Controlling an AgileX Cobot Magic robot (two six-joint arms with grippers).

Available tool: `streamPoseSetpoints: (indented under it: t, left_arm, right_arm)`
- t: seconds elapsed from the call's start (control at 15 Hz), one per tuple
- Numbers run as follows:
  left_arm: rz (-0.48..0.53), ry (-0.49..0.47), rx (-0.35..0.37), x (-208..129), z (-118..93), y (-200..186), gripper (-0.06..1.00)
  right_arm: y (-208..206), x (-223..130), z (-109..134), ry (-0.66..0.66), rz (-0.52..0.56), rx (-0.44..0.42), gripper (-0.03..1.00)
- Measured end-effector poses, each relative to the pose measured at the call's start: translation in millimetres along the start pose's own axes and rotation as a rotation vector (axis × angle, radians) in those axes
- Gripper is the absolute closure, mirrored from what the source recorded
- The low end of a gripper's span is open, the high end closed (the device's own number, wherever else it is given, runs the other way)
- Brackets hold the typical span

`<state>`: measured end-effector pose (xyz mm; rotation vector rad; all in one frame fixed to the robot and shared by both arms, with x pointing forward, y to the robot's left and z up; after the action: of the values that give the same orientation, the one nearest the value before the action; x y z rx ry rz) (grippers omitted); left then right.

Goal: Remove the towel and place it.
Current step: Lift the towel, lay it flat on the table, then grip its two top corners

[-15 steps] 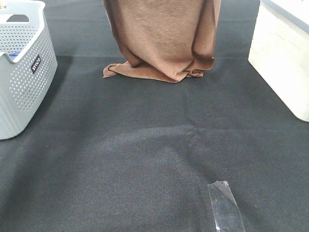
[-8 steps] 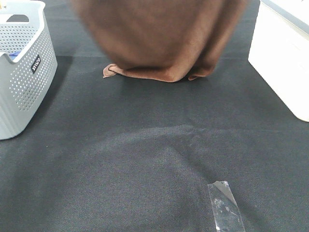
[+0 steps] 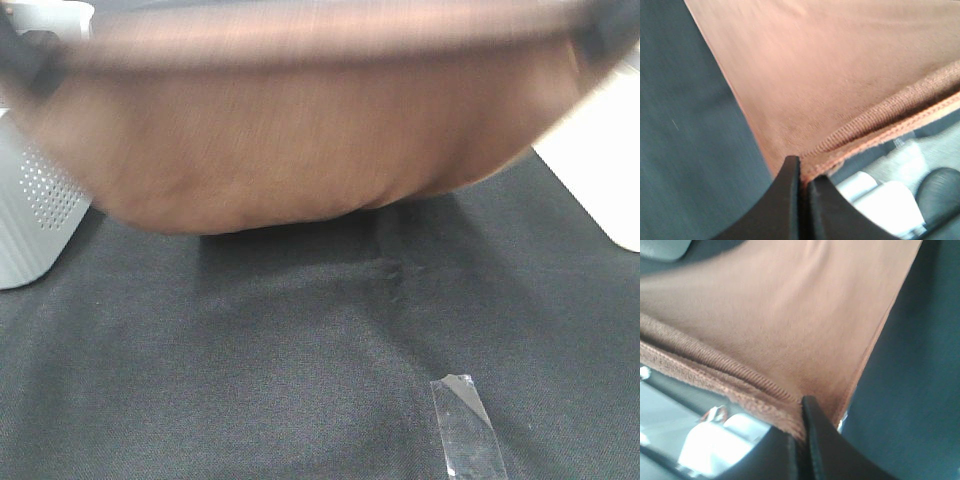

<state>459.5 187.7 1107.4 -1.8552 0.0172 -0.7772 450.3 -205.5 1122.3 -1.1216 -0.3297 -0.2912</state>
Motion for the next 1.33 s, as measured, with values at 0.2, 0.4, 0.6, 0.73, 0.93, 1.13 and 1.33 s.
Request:
streamPoseSetpoints:
  t: [0.2, 0.4, 0.6, 0.73, 0.93, 1.13, 1.33]
  left_arm:
    - [0.013, -0.043, -0.067, -35.2, -11.9, 0.9, 0.94]
    - [0.045, -0.091, -0.131, -73.3, -21.2, 9.0, 0.94]
    - [0.059, -0.12, -0.159, -92.8, -25.1, 12.5, 0.94]
    - [0.102, -0.155, -0.186, -108.3, -26.7, 22.5, 0.94]
    - [0.185, -0.214, -0.226, -132.7, -28.1, 40.7, 0.94]
    - [0.227, -0.242, -0.241, -143.7, -28.5, 48.9, 0.94]
    - [0.374, -0.276, -0.256, -147.0, -20.9, 75.7, 0.94]
  right_arm:
    - [3.9, -28.9, -8.6, 0.05, 0.036, 0.001, 0.96]
    - [2.3, -55.7, -11.9, 0.094, 0.05, 0.03, 0.96]
    - [8.6, -87.3, -18.0, 0.145, 0.089, 0.06, 0.96]
    - [20.7, -111.6, -26.8, 0.193, 0.141, 0.061, 0.96]
    - [36.4, -128.6, -36.4, 0.23, 0.209, 0.04, 0.96]
    - [49.1, -136.8, -43.0, 0.256, 0.273, 0.015, 0.96]
    - [82.2, -134.7, -55.8, 0.276, 0.454, -0.067, 0.96]
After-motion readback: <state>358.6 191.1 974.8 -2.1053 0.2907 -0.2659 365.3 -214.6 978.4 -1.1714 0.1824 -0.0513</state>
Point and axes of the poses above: a point on each arm's last joint axis where the gripper is mounted, y pointing out along that axis toward the gripper, z along the wrist's bending axis when the last joint is at zero, x = y × z, the point moved 4 cm from there along y, pointing out along that axis toward the gripper, and after that the axes turned 14 degrees about y, right-handed, at the moved point
